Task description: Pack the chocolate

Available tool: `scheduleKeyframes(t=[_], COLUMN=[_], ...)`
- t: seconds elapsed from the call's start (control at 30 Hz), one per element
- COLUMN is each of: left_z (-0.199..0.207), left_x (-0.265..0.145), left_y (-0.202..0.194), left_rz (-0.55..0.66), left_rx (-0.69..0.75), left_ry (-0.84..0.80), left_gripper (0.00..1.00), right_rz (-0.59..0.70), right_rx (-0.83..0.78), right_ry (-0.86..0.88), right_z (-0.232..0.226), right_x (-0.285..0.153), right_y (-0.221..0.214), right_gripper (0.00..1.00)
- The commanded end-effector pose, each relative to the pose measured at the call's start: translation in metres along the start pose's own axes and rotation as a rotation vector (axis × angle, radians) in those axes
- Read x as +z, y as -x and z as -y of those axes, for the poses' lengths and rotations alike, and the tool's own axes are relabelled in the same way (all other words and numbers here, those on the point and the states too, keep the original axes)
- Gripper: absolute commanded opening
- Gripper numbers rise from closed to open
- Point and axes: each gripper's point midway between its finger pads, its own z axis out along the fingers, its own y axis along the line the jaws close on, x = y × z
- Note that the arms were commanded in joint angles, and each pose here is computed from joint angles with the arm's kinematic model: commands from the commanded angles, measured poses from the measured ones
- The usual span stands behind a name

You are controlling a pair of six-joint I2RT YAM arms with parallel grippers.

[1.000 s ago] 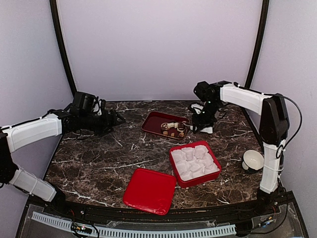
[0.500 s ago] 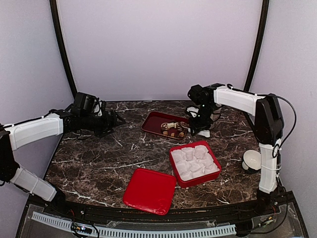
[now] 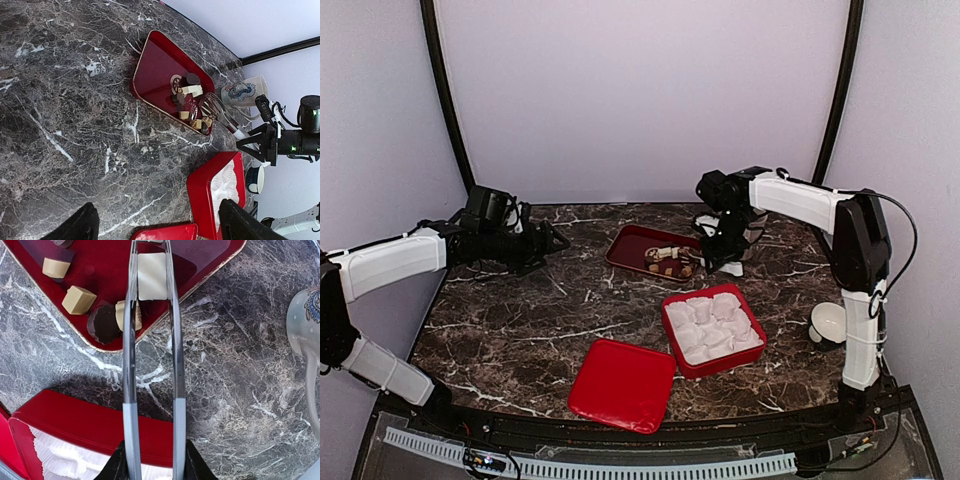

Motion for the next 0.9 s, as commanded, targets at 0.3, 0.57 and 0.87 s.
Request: scheduleKeyframes(t=[0.3, 0.57, 0.87], left_z=[0.004, 0.003, 0.004], left_x=[-0.011, -0.016, -0.016], left_y=[0.0, 0.001, -0.006], left_rz=[-0.007, -0.004, -0.01], left_rx=[0.06, 0.097, 0.1], left_ry=[-0.002, 0.004, -0.029], left_gripper=[0.85, 0.86, 0.86], right_rz=[0.19, 0.246, 0.257], right_rx=[0.033, 0.081, 0.164], right_ry=[0.028, 0.077, 0.099], right_z=[-0.01, -0.016, -0.024], right_x=[-0.089, -0.135, -0.157], right_y=[0.006, -0.038, -0.116], right_gripper=[0.24, 0.24, 0.24])
